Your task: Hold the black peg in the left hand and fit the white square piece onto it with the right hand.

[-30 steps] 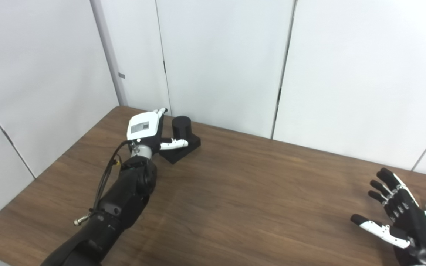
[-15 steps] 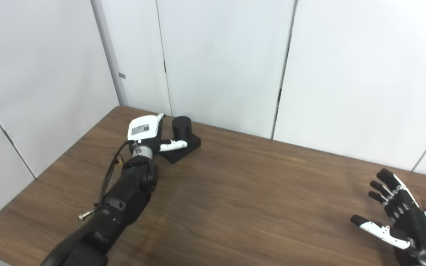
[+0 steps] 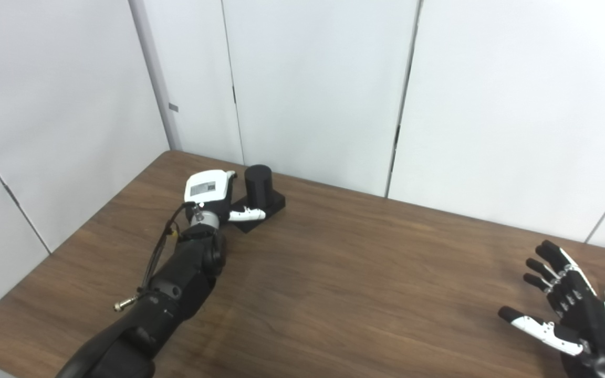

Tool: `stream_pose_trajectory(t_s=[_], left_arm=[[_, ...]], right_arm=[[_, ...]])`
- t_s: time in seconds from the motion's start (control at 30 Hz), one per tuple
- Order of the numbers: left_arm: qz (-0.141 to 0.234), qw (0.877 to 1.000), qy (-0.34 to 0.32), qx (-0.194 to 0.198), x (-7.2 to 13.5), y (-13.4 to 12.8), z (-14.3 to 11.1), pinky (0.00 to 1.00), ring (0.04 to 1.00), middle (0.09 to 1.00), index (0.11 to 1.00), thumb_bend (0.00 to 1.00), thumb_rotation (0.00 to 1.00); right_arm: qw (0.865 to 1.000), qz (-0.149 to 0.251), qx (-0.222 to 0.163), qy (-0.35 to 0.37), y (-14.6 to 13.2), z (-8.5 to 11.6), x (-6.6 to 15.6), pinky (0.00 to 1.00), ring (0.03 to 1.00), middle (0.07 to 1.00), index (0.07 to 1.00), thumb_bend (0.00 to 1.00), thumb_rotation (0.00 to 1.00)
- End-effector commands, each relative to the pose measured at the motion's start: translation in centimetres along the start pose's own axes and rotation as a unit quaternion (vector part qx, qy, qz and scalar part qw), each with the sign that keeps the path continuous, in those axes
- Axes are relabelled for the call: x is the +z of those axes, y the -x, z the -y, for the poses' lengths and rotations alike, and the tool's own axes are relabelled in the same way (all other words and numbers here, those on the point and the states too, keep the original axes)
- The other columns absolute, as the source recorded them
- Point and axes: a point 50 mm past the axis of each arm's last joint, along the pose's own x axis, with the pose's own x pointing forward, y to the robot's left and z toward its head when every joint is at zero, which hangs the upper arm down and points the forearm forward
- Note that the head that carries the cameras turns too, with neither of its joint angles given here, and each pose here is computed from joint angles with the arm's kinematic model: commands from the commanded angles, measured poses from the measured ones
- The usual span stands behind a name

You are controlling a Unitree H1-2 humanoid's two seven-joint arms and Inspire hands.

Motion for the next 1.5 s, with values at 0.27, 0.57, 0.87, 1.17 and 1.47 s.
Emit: stream_pose_trajectory(t_s=[0.27, 0.57, 0.87, 1.17, 1.47], left_arm=[[0.01, 0.999, -0.026, 0.034, 0.2, -1.6, -3.5, 0.83, 0.933, 0.9, 0.755, 0.97, 0.75], [0.004, 0.999, -0.037, 0.025, 0.0, -1.5, -3.2, 0.81, 0.924, 0.901, 0.745, 0.97, 0.73], [-0.005, 0.999, -0.046, 0.027, -0.5, -1.8, -2.7, 0.81, 0.919, 0.898, 0.743, 0.94, 0.69], [-0.013, 0.998, -0.052, 0.012, -1.1, -2.0, -2.2, 0.81, 0.926, 0.897, 0.758, 0.95, 0.68], [-0.011, 0.998, -0.066, -0.021, -1.2, -2.1, -1.8, 0.84, 0.937, 0.9, 0.76, 0.94, 0.61]], right_arm=[[1.0, 0.02, -0.006, -0.008, -0.5, -0.1, 0.8, 0.79, 0.833, 0.88, 0.866, 0.55, 0.13], [1.0, 0.024, -0.006, -0.004, -0.4, 0.1, 0.9, 0.75, 0.833, 0.883, 0.862, 0.52, 0.18], [1.0, 0.025, -0.004, -0.002, -0.2, 0.6, 1.0, 0.74, 0.828, 0.881, 0.867, 0.51, 0.18], [1.0, 0.026, -0.002, 0.006, -0.1, 0.7, 1.1, 0.76, 0.831, 0.882, 0.869, 0.51, 0.18], [1.0, 0.026, -0.001, 0.006, 0.0, 0.7, 1.1, 0.75, 0.831, 0.886, 0.867, 0.51, 0.19]])
